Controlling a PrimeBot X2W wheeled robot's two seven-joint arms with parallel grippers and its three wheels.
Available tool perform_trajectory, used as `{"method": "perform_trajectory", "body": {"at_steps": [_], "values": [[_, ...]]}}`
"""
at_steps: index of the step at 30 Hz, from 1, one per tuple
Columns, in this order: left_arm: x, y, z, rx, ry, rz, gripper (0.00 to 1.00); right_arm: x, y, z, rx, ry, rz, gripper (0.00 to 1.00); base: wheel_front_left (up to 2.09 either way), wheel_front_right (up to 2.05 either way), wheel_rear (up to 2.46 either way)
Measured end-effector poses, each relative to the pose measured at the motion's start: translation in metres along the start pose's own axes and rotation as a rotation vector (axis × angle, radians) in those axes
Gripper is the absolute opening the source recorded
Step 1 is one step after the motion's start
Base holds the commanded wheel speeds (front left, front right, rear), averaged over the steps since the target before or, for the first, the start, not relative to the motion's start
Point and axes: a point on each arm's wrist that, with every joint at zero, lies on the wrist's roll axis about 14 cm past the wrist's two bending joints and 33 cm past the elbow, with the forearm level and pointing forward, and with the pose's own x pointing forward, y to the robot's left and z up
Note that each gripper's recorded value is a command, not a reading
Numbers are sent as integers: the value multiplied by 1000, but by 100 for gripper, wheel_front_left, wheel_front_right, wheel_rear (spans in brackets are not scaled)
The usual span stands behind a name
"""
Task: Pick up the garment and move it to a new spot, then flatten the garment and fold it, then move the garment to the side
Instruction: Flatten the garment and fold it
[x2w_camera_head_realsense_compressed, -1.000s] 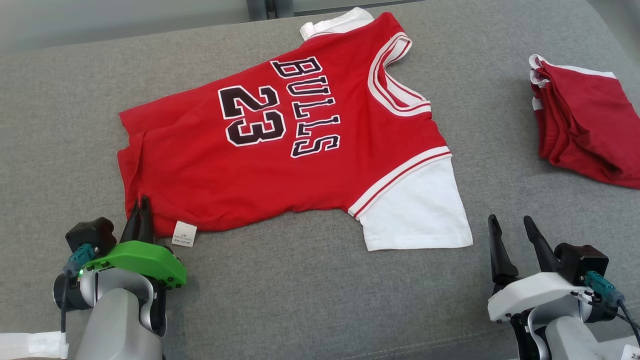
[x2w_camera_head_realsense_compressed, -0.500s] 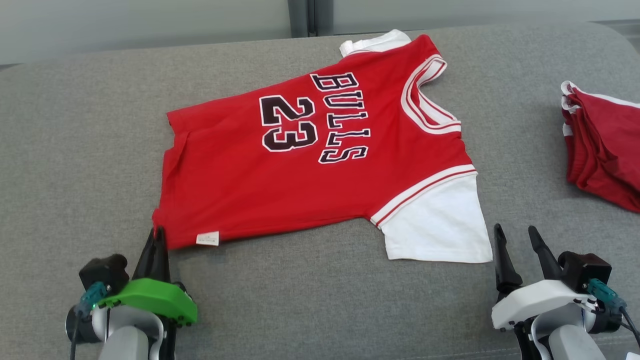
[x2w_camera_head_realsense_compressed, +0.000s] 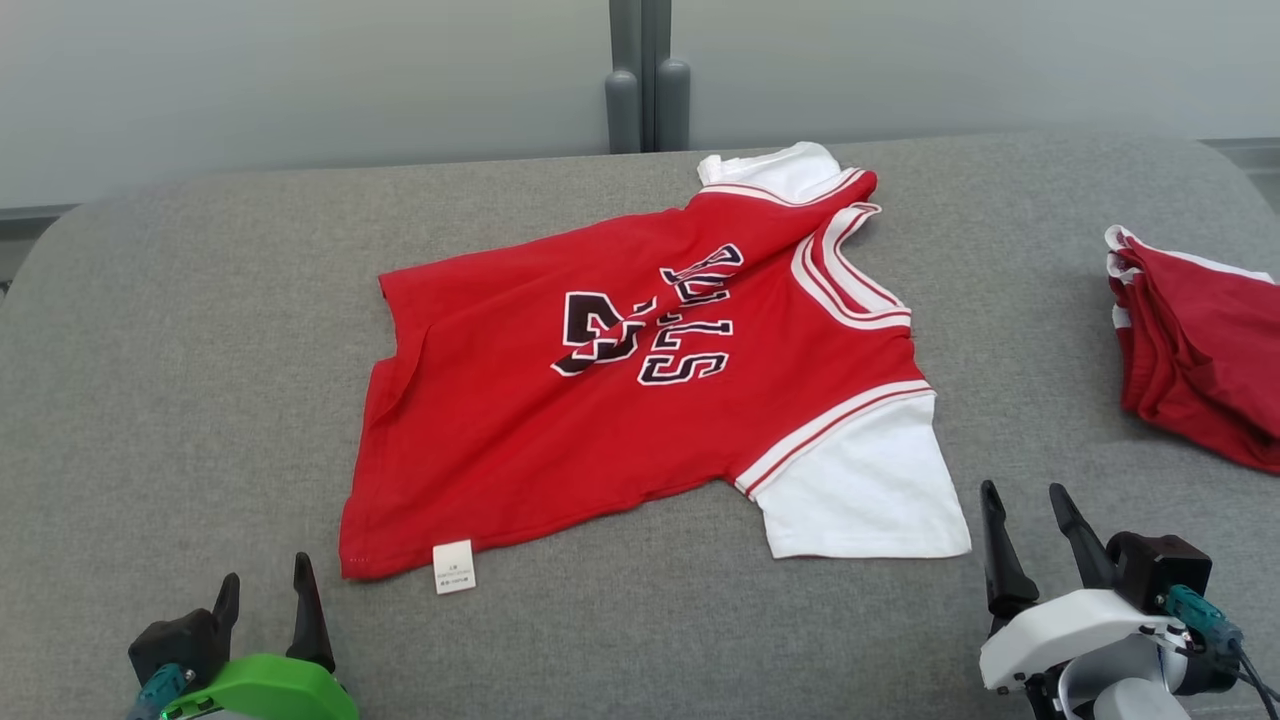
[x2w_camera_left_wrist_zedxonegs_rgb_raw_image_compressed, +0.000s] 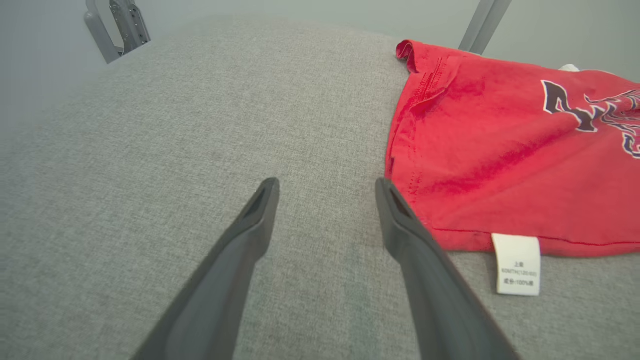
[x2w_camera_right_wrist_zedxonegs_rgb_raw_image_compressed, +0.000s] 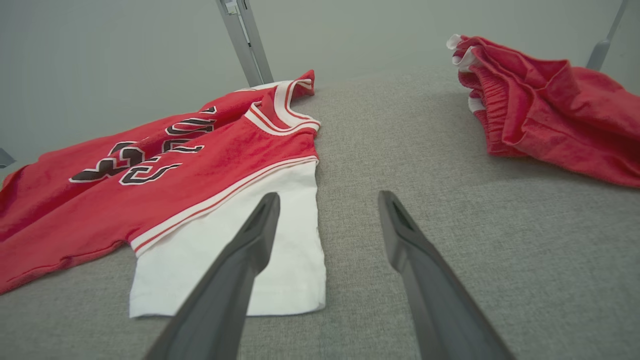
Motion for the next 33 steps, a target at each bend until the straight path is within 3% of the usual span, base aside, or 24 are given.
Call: {"method": "perform_trajectory", "body": {"at_steps": [18,33], "values": [[-18,-41,20,47,-87,-131,100,-22,6,11,-61,-36,26,100,0,0,0],[-21,-53,0,52,-30,-159,100,-24,7,-2,-59,4,28,100,0,0,0]]}}
